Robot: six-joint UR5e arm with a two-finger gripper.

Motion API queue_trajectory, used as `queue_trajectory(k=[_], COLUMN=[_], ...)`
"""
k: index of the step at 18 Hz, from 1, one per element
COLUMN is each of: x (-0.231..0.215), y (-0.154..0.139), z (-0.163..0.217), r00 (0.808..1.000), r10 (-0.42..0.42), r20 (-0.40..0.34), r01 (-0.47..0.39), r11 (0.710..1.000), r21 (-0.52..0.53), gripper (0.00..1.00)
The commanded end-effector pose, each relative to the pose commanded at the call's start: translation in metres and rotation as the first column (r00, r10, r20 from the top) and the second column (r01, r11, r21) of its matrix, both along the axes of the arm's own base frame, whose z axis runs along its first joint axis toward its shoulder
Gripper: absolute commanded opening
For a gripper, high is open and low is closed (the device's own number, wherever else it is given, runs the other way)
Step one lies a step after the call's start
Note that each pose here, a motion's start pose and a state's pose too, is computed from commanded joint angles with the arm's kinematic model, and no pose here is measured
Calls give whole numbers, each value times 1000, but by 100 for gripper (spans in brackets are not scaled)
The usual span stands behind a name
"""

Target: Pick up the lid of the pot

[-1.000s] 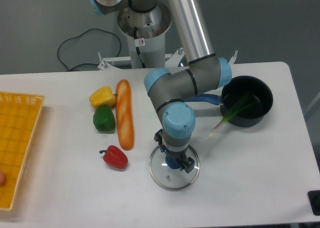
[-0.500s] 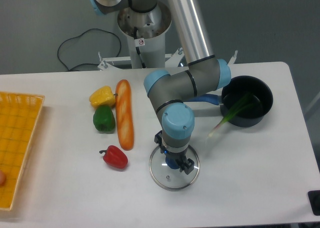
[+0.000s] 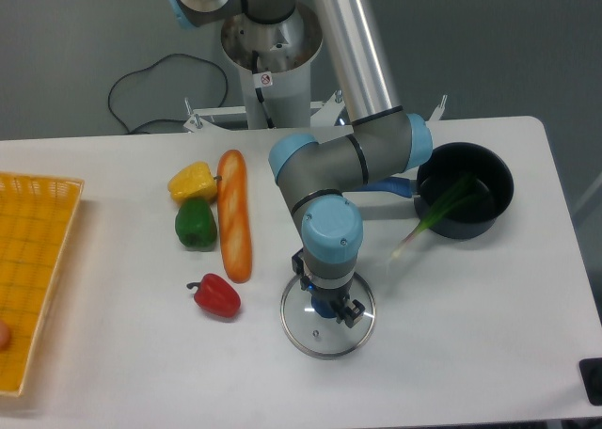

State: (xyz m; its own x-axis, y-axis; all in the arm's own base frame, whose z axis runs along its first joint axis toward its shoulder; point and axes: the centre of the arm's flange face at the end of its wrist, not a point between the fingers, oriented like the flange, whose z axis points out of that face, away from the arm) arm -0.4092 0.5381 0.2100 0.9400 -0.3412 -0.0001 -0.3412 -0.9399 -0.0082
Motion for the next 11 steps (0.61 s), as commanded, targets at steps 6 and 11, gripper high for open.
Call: queue_trajectory(k=[6, 11], x=[0, 0], y=[0, 0], z=[1, 3], r00=[1000, 1000], r10=[0, 0], r20=[-2, -4], r01=[0, 0], r11=[1000, 1000], r21=[0, 2], gripper=[72, 58])
